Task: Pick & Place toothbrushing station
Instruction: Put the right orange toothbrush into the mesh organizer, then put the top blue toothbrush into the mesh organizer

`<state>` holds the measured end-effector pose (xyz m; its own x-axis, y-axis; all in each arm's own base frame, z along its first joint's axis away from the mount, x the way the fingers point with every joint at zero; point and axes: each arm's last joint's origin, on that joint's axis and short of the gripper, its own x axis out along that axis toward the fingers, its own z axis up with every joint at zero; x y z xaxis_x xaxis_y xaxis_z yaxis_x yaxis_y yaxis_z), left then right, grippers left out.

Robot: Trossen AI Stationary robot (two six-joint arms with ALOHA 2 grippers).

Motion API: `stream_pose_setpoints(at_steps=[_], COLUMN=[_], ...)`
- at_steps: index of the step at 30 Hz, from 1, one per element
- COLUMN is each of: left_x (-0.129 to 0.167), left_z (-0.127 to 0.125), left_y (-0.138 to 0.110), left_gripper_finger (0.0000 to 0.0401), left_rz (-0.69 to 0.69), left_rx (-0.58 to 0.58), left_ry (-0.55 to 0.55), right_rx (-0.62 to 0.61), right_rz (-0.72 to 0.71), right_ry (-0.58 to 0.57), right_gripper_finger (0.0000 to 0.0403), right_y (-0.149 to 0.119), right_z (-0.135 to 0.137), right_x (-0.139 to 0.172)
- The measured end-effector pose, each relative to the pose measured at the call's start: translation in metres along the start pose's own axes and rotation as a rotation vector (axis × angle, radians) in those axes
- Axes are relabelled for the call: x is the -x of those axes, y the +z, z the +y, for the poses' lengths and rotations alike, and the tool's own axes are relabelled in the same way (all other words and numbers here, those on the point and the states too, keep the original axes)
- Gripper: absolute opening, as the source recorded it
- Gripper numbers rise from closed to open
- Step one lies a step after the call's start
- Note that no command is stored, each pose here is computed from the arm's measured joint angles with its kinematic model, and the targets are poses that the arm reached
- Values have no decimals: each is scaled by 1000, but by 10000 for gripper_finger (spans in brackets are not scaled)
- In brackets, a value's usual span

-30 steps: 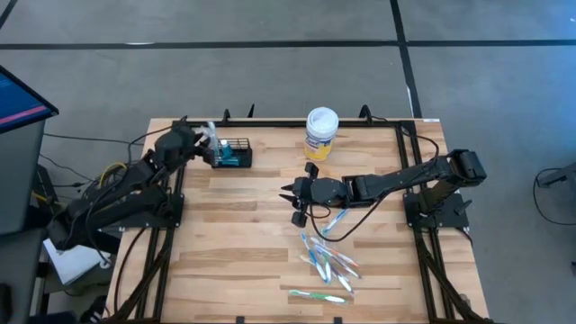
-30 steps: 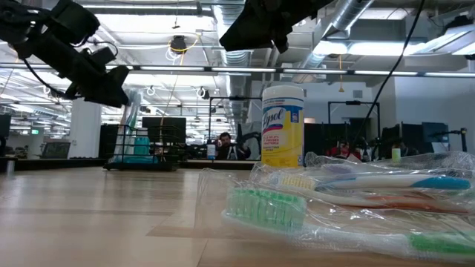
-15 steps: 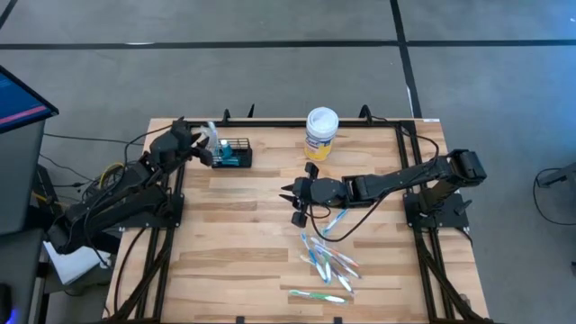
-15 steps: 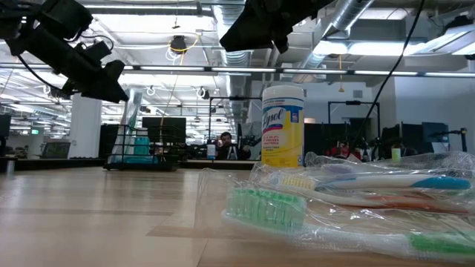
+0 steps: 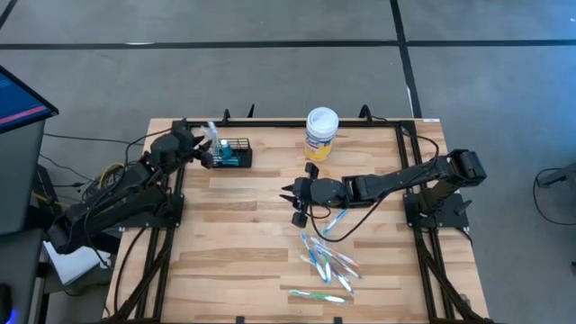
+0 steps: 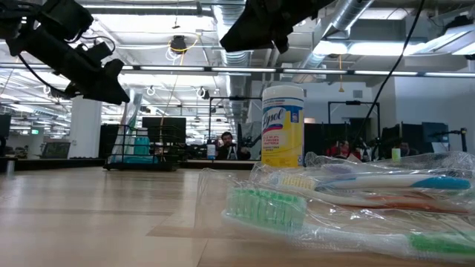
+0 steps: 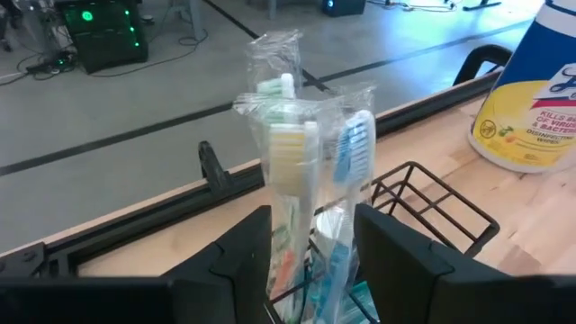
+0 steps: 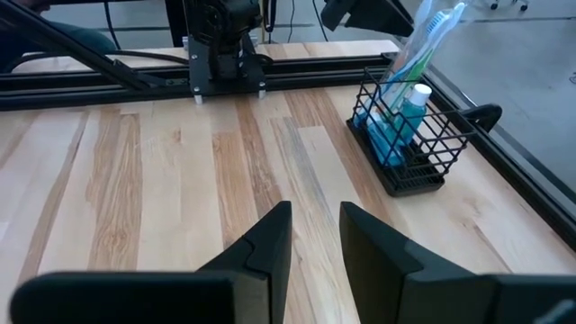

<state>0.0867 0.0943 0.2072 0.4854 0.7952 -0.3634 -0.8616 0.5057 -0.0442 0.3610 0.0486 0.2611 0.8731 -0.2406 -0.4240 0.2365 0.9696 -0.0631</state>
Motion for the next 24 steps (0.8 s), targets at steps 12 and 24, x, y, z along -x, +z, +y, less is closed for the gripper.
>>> stream_pose_setpoints(at_steps=[12,24], left_x=[11,30], left_z=[-4,-33], left_y=[0,-9], left_gripper_finger=[153,115], left_rz=[52,89], left_rx=[40,24], left_ry=[-34,-355], right_rx=[-5,-35], right_rz=[7,100], right_ry=[-1,46], right_gripper_finger=[87,87], right_y=[-1,-9], right_z=[0,0], right_x=[0,0])
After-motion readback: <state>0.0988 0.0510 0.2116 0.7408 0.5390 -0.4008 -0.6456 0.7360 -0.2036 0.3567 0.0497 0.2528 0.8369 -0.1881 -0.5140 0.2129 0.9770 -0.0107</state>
